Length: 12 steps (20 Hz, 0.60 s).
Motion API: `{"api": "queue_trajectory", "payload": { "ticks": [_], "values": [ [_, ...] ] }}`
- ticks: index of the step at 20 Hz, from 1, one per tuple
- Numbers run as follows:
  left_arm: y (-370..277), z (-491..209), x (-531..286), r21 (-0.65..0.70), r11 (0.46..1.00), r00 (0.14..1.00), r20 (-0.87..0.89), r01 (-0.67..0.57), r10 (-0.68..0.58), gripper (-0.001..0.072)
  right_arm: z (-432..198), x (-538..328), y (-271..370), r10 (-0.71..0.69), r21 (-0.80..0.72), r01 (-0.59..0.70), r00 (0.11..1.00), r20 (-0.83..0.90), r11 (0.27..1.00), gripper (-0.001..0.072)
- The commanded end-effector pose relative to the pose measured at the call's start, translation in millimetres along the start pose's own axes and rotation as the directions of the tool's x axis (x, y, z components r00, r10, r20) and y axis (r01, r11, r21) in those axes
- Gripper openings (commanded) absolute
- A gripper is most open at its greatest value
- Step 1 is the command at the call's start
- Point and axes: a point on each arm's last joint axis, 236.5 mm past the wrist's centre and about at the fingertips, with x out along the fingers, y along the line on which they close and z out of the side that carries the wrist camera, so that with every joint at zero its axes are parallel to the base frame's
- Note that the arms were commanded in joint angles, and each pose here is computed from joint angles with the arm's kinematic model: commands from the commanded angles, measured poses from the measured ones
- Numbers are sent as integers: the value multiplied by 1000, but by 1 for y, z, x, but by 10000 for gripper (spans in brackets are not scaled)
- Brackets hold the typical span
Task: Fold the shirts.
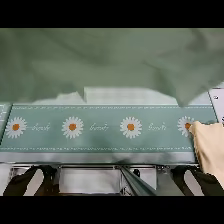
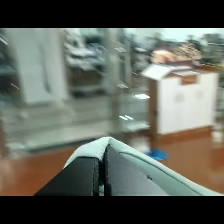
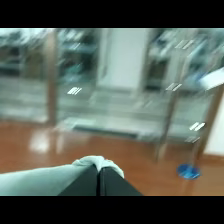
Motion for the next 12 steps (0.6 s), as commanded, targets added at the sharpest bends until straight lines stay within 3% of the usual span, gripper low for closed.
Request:
{"api": "queue_trajectory", "payload": {
  "ticks": [1, 6, 10, 12],
  "values": [
    [-4, 8, -42, 108, 989, 994, -19, -103, 106, 29, 0, -57, 6, -75, -41, 75, 997, -6, 996, 12],
    [5, -60, -22, -1, 998, 973, -221, -63, 62, 29, -64, -43, 5, -43, 11, 47, 970, -239, 999, 12],
    [18, -195, 26, -219, 975, 882, -464, -27, -80, 29, -172, 22, 5, 111, 174, -29, 870, -480, 984, 12],
    [27, -279, 50, -243, 970, 803, -580, -13, -135, 29, -237, 64, 1, 193, 267, -43, 801, -567, 963, 12]
  ]
}}
